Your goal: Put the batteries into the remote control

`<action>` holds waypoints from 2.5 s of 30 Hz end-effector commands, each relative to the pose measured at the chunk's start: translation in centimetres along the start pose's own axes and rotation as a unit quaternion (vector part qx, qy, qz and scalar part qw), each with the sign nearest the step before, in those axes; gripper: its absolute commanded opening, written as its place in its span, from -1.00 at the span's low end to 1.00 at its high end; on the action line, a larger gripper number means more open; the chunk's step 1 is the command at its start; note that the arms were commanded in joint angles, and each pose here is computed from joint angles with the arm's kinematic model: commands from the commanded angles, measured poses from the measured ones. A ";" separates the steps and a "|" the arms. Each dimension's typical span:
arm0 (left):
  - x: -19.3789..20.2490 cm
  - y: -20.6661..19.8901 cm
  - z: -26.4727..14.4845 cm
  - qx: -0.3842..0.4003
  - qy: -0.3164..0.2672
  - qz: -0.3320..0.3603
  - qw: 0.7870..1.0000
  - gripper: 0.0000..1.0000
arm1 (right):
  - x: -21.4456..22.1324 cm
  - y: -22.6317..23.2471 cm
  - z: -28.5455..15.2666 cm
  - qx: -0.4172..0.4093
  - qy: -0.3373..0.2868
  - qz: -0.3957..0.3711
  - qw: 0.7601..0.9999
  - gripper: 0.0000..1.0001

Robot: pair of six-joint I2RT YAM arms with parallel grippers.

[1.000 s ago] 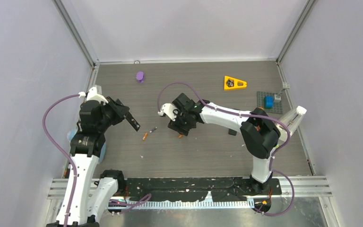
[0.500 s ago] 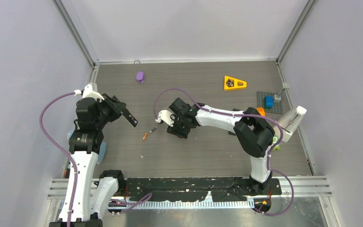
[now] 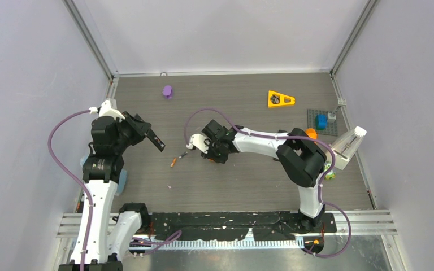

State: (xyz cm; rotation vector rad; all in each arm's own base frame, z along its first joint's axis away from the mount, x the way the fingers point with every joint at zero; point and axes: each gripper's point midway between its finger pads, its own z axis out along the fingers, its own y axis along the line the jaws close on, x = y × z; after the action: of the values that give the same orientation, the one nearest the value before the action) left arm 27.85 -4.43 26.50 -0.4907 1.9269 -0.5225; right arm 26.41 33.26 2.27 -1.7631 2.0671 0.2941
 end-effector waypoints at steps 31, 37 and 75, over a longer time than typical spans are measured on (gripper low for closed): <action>-1.0 -1.6 -1.3 0.038 -0.028 -0.007 0.999 -1.00 | -3.5 0.4 2.0 0.035 -0.037 0.067 0.996 -0.44; -1.0 -1.5 -1.4 0.039 -0.029 -0.009 0.999 -1.00 | -2.3 0.6 2.3 0.029 -0.018 0.086 0.996 -0.63; -2.5 -16.2 -5.2 0.422 0.035 -0.219 0.879 -1.00 | -21.9 2.1 -34.8 0.017 -0.518 0.215 0.828 -0.84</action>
State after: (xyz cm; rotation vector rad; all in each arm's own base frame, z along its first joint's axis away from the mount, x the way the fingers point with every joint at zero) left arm 27.04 -15.15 36.22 -0.3951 1.5488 -1.5013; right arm 22.50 37.83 39.75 -0.7125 1.6041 1.0154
